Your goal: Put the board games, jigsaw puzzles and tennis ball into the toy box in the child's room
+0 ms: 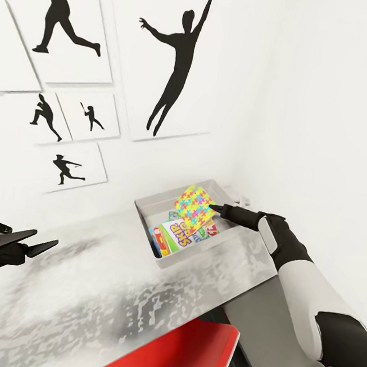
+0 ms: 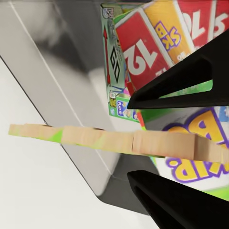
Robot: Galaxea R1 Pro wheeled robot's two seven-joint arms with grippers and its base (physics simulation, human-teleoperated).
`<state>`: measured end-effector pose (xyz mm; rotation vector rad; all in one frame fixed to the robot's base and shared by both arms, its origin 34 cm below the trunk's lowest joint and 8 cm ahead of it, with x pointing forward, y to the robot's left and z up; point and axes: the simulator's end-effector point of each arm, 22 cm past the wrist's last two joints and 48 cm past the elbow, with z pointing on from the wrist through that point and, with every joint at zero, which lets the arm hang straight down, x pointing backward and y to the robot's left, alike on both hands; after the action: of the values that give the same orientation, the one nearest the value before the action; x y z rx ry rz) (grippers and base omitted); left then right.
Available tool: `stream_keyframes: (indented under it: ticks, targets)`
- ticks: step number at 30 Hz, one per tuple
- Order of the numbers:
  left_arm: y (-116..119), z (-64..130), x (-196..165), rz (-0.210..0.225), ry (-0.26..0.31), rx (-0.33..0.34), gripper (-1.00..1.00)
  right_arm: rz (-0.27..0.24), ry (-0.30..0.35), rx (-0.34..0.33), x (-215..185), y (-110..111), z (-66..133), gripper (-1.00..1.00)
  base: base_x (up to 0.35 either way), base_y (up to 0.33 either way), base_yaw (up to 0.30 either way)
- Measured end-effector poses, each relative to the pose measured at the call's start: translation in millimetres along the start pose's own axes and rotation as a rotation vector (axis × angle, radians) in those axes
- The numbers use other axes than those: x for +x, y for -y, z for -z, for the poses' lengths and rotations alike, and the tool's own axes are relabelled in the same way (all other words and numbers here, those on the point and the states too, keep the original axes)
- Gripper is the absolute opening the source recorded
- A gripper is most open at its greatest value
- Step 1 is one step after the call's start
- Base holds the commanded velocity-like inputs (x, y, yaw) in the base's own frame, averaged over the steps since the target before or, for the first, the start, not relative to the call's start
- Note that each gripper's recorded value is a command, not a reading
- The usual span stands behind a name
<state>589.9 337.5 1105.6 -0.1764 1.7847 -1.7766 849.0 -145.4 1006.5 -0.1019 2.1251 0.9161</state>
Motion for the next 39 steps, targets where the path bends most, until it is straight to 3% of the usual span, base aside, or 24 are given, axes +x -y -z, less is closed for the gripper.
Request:
stream_keyframes:
  ticks: [39]
  targets:
    - [-3.6, -0.3, 0.8, 0.007, -0.001, -0.002, 1.00, -0.005, -0.007, 0.010, 5.9, 8.0, -0.7, -1.00, 0.000, 0.000, 0.000]
